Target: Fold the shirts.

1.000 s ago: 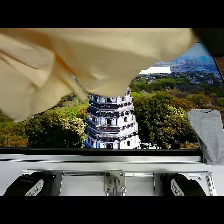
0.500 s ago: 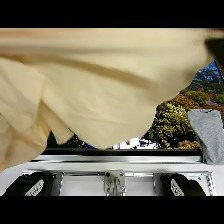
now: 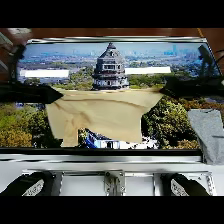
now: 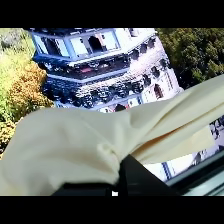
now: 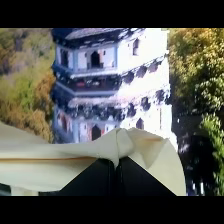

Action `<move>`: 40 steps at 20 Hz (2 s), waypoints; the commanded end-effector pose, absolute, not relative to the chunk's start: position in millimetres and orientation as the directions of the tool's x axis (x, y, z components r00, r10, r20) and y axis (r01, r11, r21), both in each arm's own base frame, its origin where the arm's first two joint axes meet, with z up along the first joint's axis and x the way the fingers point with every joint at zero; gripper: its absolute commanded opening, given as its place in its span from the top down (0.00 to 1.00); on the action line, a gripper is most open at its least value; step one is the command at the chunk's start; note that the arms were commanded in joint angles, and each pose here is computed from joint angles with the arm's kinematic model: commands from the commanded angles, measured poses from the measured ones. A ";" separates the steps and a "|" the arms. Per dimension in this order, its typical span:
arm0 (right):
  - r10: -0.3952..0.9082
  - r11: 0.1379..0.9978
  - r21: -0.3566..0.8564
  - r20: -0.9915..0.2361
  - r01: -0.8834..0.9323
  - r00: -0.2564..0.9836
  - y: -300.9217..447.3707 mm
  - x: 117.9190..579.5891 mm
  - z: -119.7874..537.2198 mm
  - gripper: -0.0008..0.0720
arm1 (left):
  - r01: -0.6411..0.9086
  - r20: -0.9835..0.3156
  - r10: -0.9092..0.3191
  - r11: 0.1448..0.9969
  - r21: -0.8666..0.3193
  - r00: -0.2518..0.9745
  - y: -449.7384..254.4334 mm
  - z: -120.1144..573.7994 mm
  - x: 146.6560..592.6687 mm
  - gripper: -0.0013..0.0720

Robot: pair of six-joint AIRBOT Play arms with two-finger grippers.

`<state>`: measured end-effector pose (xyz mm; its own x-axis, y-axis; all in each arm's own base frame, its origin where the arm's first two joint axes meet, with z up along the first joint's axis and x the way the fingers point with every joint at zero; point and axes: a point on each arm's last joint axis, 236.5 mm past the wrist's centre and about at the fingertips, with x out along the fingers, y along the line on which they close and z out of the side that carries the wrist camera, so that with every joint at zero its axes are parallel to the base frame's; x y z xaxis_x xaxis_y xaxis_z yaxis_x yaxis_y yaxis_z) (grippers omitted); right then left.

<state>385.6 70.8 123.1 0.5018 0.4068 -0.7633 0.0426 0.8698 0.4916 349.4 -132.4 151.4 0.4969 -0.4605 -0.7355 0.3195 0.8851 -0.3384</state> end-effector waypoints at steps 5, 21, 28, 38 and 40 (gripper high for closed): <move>0.357 0.766 0.592 -0.716 0.251 0.600 56.7 488.6 8.8 0.90 | 0.022 -0.664 -0.494 0.811 -0.585 0.561 -149.5 31.8 458.1 0.92; 0.332 0.920 0.347 -0.937 0.183 0.107 -15.6 342.5 -20.8 0.13 | -0.175 -0.906 -0.422 0.894 -0.412 -0.025 -55.3 -15.4 299.9 0.18; 0.402 0.884 0.420 -0.907 0.207 0.123 2.0 339.7 -38.4 0.13 | -0.189 -0.859 -0.512 0.845 -0.500 -0.019 -149.7 -77.7 270.0 0.18; 0.397 0.889 0.417 -0.908 0.189 0.136 1.0 342.3 -41.0 0.13 | -0.236 -0.880 -0.473 0.852 -0.466 0.030 -152.3 -101.5 286.3 0.36; 0.415 0.889 0.425 -0.905 0.171 0.088 5.1 331.3 -49.7 0.11 | -0.229 -0.884 -0.467 0.857 -0.462 0.035 -155.6 -106.7 288.6 0.73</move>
